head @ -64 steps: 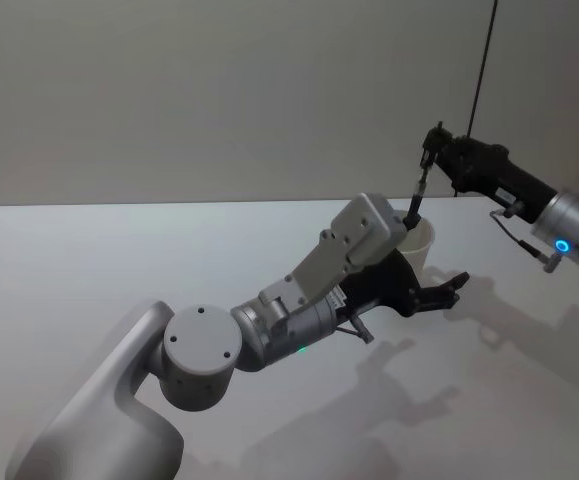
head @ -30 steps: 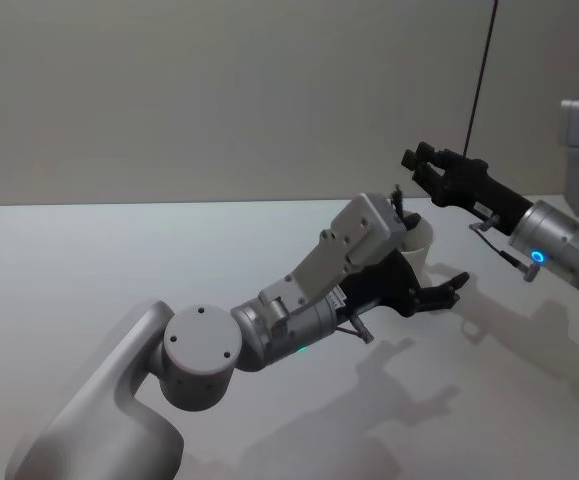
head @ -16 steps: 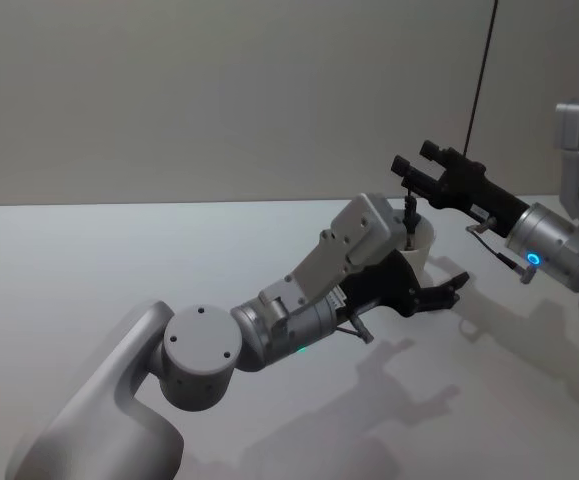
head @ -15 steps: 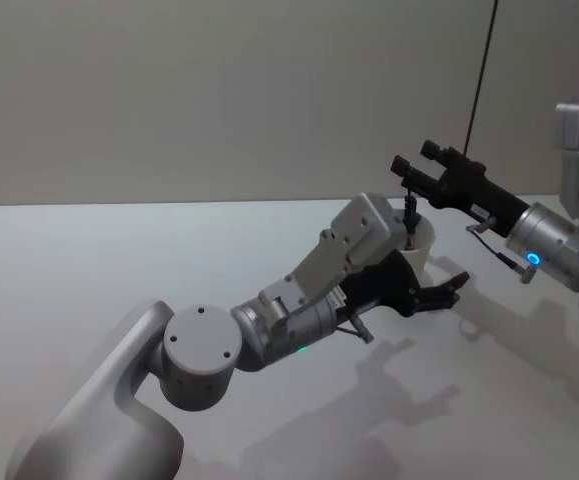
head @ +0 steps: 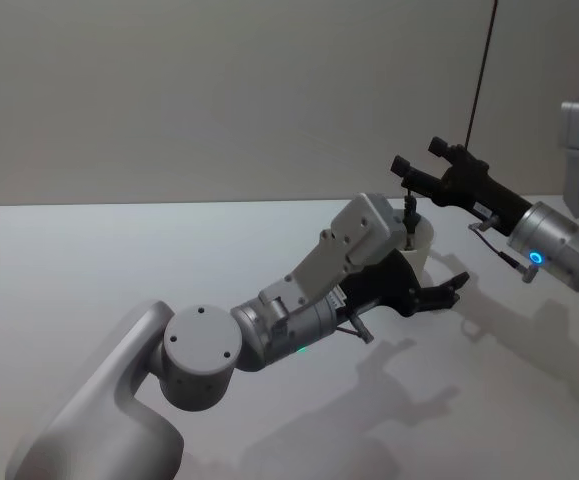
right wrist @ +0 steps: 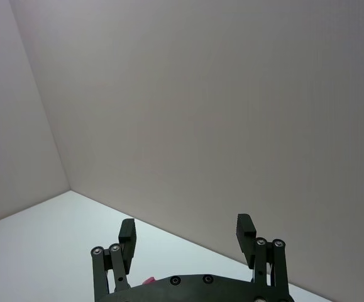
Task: Place the pen into the pen holder.
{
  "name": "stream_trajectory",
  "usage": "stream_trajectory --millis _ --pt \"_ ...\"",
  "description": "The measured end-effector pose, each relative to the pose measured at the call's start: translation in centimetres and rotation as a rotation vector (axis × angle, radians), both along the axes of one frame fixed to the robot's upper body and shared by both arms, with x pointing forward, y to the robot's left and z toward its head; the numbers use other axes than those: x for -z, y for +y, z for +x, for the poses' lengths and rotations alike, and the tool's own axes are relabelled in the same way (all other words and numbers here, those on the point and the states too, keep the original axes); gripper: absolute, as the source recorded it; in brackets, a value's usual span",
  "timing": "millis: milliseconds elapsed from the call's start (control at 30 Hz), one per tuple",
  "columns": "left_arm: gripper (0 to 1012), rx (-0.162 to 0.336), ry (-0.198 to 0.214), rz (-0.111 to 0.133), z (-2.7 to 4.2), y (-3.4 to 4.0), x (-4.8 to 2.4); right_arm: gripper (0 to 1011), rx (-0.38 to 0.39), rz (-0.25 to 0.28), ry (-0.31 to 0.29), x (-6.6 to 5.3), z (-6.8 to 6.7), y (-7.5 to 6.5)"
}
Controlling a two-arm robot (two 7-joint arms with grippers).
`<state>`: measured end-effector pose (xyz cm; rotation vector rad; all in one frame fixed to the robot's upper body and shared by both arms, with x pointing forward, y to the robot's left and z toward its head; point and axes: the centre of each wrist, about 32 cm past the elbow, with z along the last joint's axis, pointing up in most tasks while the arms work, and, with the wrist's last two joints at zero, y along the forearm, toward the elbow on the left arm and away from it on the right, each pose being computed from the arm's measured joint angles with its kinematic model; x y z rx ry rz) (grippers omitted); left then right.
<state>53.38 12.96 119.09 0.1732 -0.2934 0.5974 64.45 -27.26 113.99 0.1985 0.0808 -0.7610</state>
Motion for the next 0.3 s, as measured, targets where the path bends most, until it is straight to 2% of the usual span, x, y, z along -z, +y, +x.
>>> stream_trajectory --millis 300 --pt "1004 0.000 0.000 0.000 0.00 0.00 0.00 1001 0.001 0.003 0.000 -0.01 -0.03 -0.02"
